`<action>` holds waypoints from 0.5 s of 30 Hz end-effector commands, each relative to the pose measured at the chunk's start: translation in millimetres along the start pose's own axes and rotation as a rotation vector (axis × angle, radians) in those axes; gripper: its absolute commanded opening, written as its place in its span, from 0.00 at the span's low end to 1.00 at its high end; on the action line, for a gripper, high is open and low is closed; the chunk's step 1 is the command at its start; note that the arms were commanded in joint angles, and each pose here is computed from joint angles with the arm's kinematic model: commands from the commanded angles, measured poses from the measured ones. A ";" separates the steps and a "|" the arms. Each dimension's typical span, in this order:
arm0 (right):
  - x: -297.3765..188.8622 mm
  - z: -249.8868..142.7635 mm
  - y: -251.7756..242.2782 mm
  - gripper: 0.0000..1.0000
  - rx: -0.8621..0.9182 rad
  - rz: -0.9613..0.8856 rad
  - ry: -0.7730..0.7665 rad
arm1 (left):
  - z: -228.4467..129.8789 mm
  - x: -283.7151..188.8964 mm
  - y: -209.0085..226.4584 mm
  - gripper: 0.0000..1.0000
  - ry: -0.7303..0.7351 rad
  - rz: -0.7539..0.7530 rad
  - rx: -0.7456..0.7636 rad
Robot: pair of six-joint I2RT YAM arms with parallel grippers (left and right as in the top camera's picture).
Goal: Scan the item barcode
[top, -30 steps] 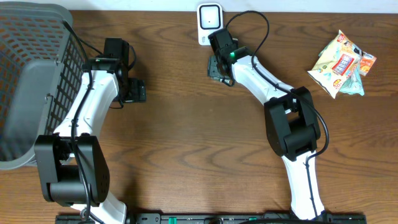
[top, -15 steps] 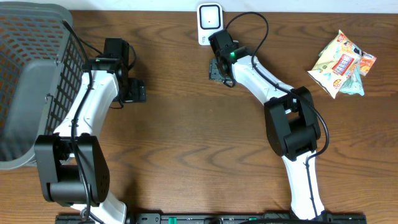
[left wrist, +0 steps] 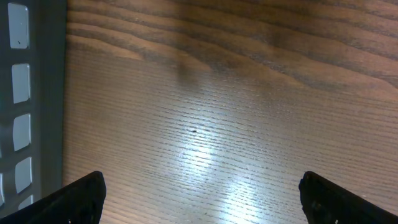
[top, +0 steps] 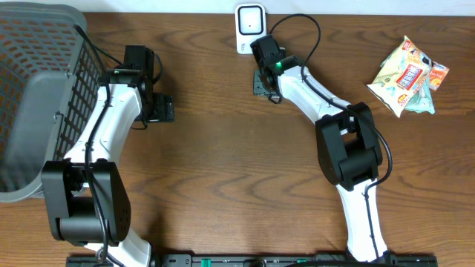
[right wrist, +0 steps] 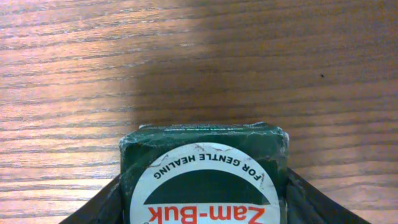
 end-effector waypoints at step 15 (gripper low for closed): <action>-69.2 84.4 5.3 0.59 -0.072 0.073 -0.245 | -1.5 1.0 1.6 0.98 0.005 0.008 0.006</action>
Point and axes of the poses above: each gripper's point midway between its finger pads, its own x axis out along the fingers, its own y axis along the line the jaws close on, z = x × y, the point moved 1 cm from there along -x, back along the fingers, and after that the axes turned 9 degrees about -x, right-handed, at the moved point
